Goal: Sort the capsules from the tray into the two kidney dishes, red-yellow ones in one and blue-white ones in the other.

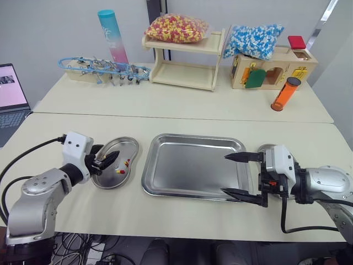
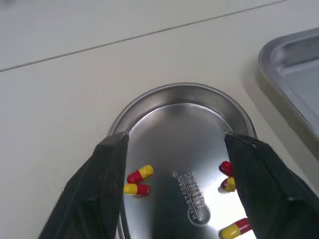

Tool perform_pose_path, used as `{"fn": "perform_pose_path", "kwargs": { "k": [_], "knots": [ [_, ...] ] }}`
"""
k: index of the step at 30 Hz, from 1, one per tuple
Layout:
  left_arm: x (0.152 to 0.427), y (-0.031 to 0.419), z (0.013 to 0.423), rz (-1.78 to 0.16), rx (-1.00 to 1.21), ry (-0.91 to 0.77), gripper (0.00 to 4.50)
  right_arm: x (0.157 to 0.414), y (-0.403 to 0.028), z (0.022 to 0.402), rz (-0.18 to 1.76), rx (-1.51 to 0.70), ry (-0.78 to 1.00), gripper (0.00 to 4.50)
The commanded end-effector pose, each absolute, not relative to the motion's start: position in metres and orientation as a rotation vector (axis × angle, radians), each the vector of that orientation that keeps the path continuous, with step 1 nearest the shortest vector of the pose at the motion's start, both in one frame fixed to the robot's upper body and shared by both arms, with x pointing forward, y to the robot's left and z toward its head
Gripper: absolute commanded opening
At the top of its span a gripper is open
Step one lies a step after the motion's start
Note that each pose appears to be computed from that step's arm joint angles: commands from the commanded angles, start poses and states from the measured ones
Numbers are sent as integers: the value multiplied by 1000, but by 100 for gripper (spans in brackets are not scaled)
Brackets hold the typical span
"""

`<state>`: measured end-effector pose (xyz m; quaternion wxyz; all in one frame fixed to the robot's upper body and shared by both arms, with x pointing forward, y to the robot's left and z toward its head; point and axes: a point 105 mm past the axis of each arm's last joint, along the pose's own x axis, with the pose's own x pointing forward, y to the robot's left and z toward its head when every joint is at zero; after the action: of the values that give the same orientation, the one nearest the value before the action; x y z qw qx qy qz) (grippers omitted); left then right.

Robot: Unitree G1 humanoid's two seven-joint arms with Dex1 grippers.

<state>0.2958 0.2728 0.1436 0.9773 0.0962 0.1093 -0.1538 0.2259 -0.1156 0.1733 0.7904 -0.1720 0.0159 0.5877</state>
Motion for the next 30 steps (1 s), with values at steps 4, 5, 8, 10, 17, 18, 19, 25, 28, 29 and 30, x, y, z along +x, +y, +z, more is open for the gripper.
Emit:
{"fn": "perform_pose_path", "kwargs": {
  "k": [4,5,8,10,17,18,19,25,28,29,30],
  "knots": [
    [274,291,169,-286,235,176,407,223,-114,179,1279,-396,-5,450],
    [269,296,169,-279,258,188,407,223,-114,179,1280,-396,-7,450],
    [258,306,175,-270,278,196,407,224,-114,179,1281,-399,-12,450],
    [252,311,181,-277,275,182,407,225,-115,180,1277,-414,-20,450],
    [221,349,174,-276,258,231,407,240,-140,179,1183,-477,7,450],
    [218,358,170,-256,274,241,407,243,-151,180,1149,-491,21,450],
    [215,369,166,-221,288,251,407,246,-162,183,1116,-510,35,450],
    [207,402,154,-162,299,293,446,244,-212,183,1004,-580,146,450],
    [199,414,146,-166,317,344,446,235,-242,179,950,-600,235,450],
    [197,418,144,-162,323,357,446,232,-253,178,931,-607,263,450],
    [195,421,142,-154,326,366,446,229,-263,177,913,-616,287,450]
  ]
}}
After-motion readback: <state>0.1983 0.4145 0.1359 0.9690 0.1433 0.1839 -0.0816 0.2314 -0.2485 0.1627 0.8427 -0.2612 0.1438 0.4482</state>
